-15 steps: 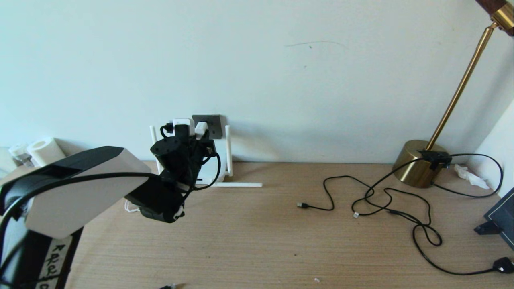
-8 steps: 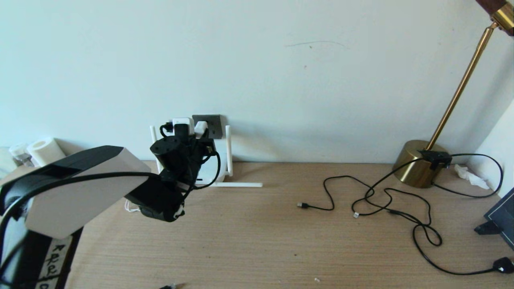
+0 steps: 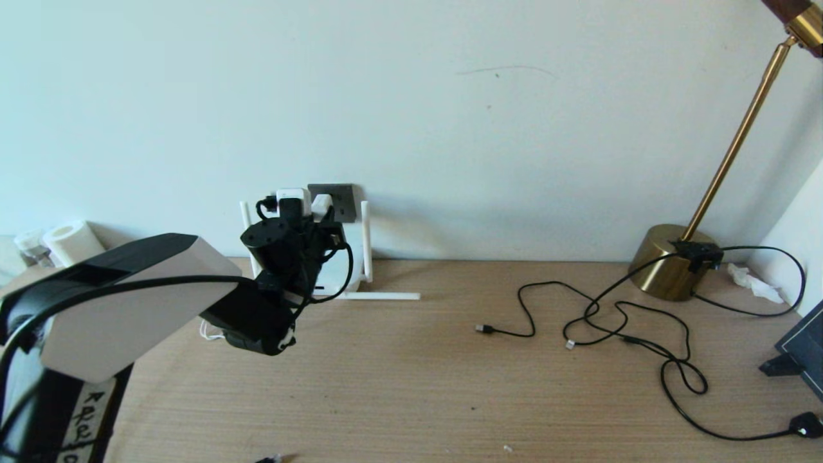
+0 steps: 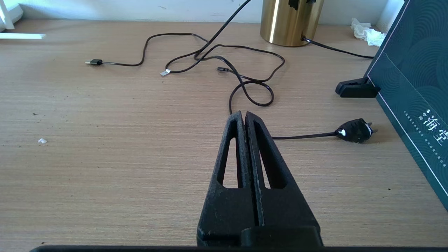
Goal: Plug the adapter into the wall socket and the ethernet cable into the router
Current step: Plug plug into socket
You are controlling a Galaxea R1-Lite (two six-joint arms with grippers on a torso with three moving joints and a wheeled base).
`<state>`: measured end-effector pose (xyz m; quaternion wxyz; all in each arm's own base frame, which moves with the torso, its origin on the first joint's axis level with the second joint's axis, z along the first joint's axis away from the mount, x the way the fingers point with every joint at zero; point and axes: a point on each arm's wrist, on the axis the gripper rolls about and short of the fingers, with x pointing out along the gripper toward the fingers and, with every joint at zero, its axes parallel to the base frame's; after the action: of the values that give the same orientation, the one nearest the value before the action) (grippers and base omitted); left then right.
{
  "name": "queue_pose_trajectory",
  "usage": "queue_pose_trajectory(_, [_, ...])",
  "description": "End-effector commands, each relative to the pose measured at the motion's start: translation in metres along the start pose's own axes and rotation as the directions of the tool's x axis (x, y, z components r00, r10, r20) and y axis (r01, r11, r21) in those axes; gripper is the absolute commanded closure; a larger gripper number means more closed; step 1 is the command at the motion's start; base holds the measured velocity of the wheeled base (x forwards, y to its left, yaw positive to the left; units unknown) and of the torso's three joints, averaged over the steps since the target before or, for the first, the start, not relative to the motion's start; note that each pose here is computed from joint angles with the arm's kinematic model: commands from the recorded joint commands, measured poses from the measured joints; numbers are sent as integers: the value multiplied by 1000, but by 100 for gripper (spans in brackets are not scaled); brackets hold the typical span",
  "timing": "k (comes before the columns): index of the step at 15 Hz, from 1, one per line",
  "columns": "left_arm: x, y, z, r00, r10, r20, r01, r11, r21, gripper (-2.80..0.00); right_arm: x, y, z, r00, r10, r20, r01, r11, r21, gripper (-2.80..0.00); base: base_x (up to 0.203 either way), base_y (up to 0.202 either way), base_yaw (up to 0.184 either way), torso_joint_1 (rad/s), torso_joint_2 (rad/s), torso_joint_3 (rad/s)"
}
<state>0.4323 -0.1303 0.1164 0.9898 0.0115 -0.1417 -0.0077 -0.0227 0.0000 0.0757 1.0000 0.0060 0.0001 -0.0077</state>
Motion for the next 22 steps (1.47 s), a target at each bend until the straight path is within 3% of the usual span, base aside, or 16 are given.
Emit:
queue_pose_trajectory(1, [0,0,-1,1000,1,2,-1,1000,0,0,0,0,0,1000,0,2,0,1000,0,0,0,0,0,0,0,0])
queue_pose_trajectory(22, [8,3,-4,1000,12,2,-12,1000,3,0,0,0,0,1000,0,0,0,1000,0,0,0,0,0,0,0,0])
